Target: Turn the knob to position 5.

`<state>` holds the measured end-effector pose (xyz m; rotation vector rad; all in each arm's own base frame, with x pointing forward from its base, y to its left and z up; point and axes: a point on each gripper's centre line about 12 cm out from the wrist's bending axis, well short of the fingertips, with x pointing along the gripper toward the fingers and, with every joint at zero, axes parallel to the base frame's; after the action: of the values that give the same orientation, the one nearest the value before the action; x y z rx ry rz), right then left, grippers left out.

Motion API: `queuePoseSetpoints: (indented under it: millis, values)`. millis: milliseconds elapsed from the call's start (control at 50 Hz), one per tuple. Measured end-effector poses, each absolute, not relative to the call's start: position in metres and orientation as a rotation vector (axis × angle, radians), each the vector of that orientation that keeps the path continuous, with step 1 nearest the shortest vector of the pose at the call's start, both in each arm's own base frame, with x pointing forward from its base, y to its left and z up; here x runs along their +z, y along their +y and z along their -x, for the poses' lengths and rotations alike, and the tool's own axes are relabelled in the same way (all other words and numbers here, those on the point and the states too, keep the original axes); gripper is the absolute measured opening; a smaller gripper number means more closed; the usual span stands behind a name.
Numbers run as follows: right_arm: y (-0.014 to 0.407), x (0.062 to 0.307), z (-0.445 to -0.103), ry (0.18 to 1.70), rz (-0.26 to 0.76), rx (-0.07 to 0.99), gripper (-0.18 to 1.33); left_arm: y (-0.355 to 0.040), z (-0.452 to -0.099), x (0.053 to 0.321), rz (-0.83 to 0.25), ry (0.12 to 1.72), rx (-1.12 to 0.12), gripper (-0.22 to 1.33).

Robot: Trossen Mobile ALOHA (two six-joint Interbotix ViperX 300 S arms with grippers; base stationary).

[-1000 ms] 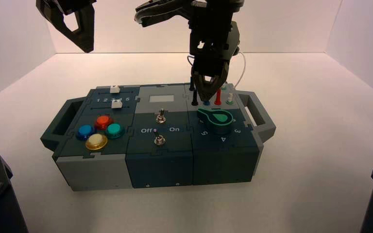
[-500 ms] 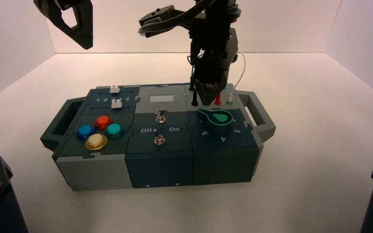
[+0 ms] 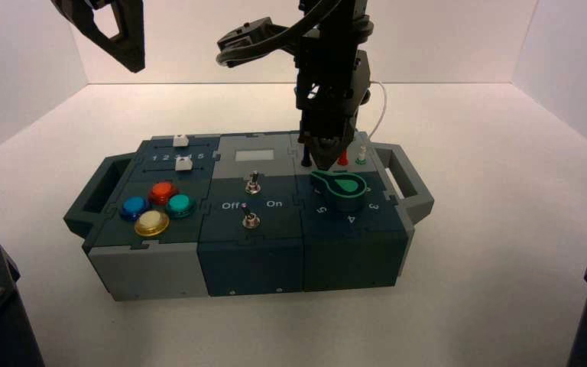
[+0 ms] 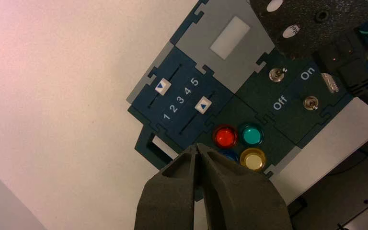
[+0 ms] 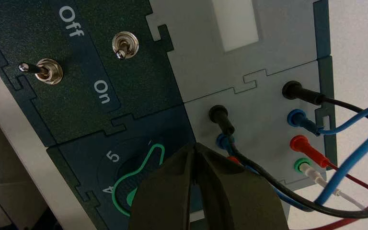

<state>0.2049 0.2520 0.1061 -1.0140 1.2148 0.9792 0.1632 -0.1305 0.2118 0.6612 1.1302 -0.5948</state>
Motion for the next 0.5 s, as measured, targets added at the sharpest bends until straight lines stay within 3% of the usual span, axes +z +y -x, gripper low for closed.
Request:
queuePoseSetpoints:
  millis: [500]
  values:
    - [0.2518, 0.1016, -0.2047, 1.232, 1.011, 0.977, -0.14, -0.1302, -0.1629, 0.2102, -0.667, 1.140, -0.594, -0.16]
